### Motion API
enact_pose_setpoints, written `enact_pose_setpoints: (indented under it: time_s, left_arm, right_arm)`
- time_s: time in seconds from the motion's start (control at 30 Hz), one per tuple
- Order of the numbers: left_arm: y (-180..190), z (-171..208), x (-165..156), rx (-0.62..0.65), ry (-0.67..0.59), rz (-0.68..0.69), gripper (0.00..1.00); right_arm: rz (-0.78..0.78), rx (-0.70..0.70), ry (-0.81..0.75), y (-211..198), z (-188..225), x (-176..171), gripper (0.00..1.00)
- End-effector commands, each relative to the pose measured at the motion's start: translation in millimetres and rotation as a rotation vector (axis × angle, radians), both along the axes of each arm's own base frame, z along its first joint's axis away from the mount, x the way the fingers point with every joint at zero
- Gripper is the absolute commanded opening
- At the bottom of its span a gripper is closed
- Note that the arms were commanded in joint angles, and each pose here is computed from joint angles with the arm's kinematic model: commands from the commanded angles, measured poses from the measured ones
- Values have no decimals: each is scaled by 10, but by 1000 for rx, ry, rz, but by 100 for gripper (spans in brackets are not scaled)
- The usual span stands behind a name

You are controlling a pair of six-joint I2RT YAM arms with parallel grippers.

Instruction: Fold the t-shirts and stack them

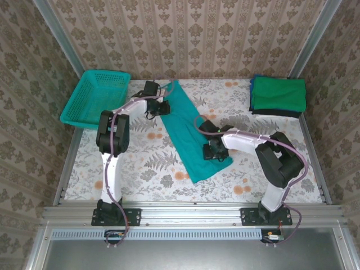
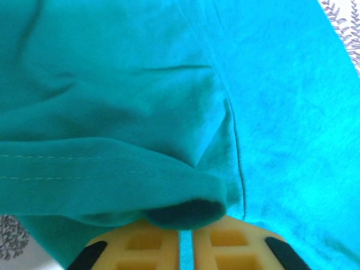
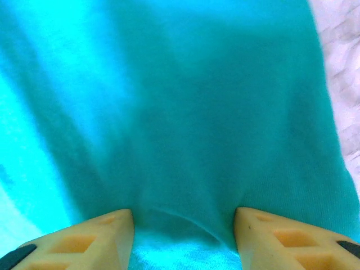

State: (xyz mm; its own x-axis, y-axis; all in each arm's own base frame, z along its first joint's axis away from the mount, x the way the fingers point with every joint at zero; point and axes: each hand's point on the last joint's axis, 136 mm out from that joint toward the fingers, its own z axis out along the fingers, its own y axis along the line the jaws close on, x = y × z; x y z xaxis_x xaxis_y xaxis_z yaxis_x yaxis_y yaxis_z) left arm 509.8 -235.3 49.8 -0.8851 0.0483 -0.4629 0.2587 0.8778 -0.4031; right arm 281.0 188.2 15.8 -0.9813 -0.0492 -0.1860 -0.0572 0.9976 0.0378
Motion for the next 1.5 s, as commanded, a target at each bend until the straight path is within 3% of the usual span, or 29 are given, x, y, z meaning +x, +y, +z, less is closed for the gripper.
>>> enact_pose_setpoints:
  time_s: [0.0, 0.13, 0.23, 0.43, 0.6, 0.8, 0.93, 1.2, 1.37, 1.47]
  left_arm:
    - [12, 775, -118, -33, -122, -41, 19]
    - [182, 1109, -362, -18, -176, -31, 24]
    - [342, 1141, -675, 2, -162, -17, 26]
    - [523, 805, -1683, 19, -58, 15, 32]
    - [257, 414, -2605, 21, 64, -53, 35]
    - [-4, 47, -3370, 26, 164, -86, 41]
    - [-37, -129, -3623, 60, 194, -92, 43]
    - [53, -253, -3812, 127, 218, -96, 50]
    - [282, -307, -3871, 208, 227, -46, 51]
    - [271, -334, -3877, 192, 228, -39, 46]
  right_arm:
    - [-46, 27, 99, 195, -115, -444, 52]
    - [-47, 140, 77, 594, -6, -616, 52]
    - [13, 188, 52, 831, 229, -623, 53]
    - [12, 139, -89, 391, 636, -451, 60]
    - [-40, 75, -8, -41, 428, -580, 59]
    - [-45, 121, 81, -73, 187, -906, 59]
    - [-32, 125, 104, -54, 105, -1034, 59]
    - [-31, 158, 105, -13, 51, -1146, 58]
    - [-39, 151, 97, -31, 5, -1156, 56]
    - [-41, 158, 94, -26, -18, -1158, 55]
